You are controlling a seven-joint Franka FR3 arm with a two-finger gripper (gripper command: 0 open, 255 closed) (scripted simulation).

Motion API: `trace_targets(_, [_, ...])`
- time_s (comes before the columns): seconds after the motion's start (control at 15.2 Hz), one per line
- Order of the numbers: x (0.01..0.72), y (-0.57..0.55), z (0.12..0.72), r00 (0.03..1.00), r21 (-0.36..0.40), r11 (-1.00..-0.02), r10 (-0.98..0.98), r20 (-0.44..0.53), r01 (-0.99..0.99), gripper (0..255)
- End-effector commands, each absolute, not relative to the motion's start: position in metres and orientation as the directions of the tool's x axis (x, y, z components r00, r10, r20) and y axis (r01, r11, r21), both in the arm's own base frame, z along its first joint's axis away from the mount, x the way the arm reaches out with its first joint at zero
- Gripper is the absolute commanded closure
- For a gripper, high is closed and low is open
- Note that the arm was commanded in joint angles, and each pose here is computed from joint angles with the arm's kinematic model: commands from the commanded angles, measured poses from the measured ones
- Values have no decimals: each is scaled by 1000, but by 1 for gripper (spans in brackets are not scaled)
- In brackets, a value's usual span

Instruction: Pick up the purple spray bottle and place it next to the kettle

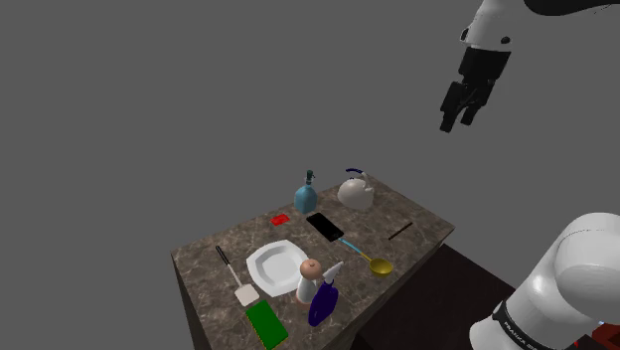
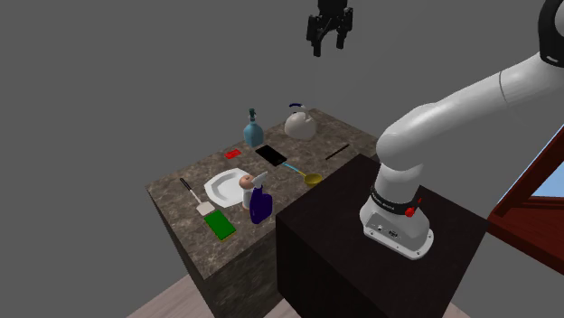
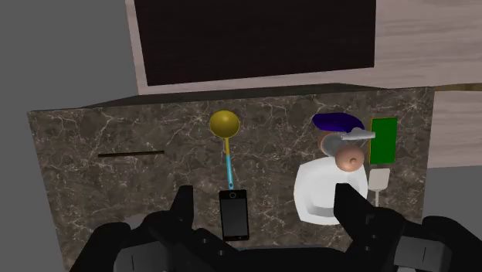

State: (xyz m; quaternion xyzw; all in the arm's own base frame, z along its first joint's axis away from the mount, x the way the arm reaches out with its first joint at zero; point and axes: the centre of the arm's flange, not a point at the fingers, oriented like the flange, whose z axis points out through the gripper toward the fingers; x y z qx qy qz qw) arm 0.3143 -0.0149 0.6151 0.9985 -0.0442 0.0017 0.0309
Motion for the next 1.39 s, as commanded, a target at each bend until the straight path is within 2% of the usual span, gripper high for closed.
trace_targets(0.0, [314,-15,615,996,62,-994,-88,6,-88,0])
trace_targets(0.66, [335,1,487,938,-13,-939,-342,-58,-343,0])
trace_targets(1.32, [355,22,360,813,-68,-814,-565,-139,-577,0])
